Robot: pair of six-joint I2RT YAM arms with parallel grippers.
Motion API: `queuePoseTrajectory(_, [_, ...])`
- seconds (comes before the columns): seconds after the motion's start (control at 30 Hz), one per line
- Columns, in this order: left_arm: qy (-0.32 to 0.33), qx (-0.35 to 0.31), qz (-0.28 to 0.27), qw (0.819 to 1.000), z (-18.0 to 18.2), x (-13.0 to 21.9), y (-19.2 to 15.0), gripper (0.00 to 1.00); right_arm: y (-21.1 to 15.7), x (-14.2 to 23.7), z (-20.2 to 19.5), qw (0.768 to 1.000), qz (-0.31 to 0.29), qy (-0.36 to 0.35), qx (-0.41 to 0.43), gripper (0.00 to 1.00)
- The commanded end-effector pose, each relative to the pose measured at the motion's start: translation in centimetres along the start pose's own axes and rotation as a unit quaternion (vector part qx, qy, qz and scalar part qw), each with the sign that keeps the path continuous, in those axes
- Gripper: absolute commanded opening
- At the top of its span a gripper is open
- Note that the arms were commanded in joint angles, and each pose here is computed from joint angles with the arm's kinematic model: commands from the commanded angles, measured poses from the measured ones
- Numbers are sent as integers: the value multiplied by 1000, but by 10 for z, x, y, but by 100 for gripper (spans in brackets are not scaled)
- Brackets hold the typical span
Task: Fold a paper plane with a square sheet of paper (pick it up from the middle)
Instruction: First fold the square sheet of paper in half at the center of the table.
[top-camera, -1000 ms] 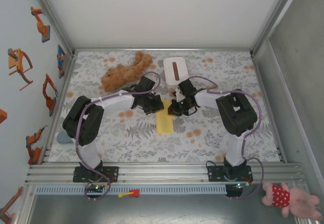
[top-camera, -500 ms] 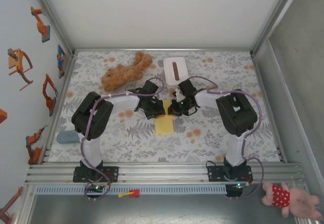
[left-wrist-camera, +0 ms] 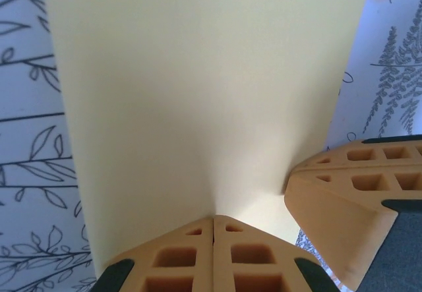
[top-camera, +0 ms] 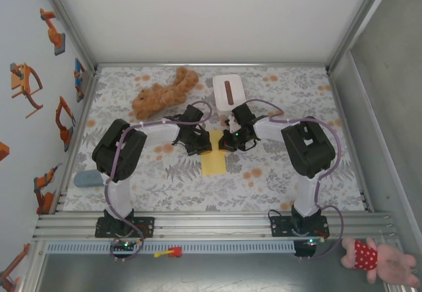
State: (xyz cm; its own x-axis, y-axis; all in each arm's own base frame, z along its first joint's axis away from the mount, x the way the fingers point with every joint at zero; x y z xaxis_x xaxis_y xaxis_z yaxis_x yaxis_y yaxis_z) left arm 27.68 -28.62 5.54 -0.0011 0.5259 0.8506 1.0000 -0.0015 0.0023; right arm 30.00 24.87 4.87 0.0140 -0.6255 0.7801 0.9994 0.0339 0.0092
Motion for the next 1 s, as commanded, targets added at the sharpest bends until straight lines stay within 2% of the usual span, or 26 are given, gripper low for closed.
queuePoseTrajectory(0.0, [32,-6,23,999,27,-7,-8,3,-47,-17,-95,971,59,-215,-87,0])
queuePoseTrajectory(0.33, [47,20,35,998,61,10,-17,4,-53,-13,-102,962,73,-246,-95,0])
queuePoseTrajectory(0.47, [40,32,15,999,70,31,-13,3,-52,-13,-102,962,71,-247,-94,0])
queuePoseTrajectory(0.6, [2,11,-27,1000,47,55,-1,3,-53,-13,-103,961,72,-248,-96,0])
queuePoseTrajectory(0.7, [-37,3,-47,998,27,59,7,4,-53,-14,-102,962,71,-247,-94,0])
queuePoseTrajectory(0.83, [-78,-2,-49,996,5,45,14,4,-53,-14,-102,962,71,-247,-96,0])
queuePoseTrajectory(0.97, [-89,1,-31,996,-5,23,18,4,-53,-16,-102,962,71,-245,-97,0])
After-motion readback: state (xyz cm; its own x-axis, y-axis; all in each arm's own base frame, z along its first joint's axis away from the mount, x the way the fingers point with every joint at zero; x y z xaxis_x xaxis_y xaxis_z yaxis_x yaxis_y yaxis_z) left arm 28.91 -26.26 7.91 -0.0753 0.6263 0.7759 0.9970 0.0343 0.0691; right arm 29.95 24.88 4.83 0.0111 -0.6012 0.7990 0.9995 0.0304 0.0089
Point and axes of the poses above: each hand's point on the last joint's axis, 136 mm out from that joint toward the fingers, its own x axis back along the fingers, its own z axis along the line the jaws close on, y = z × x, the point moved 5 cm from there along x, back along the fingers, and after that the axes turned 2 degrees about -x, right-handed, at the moved point
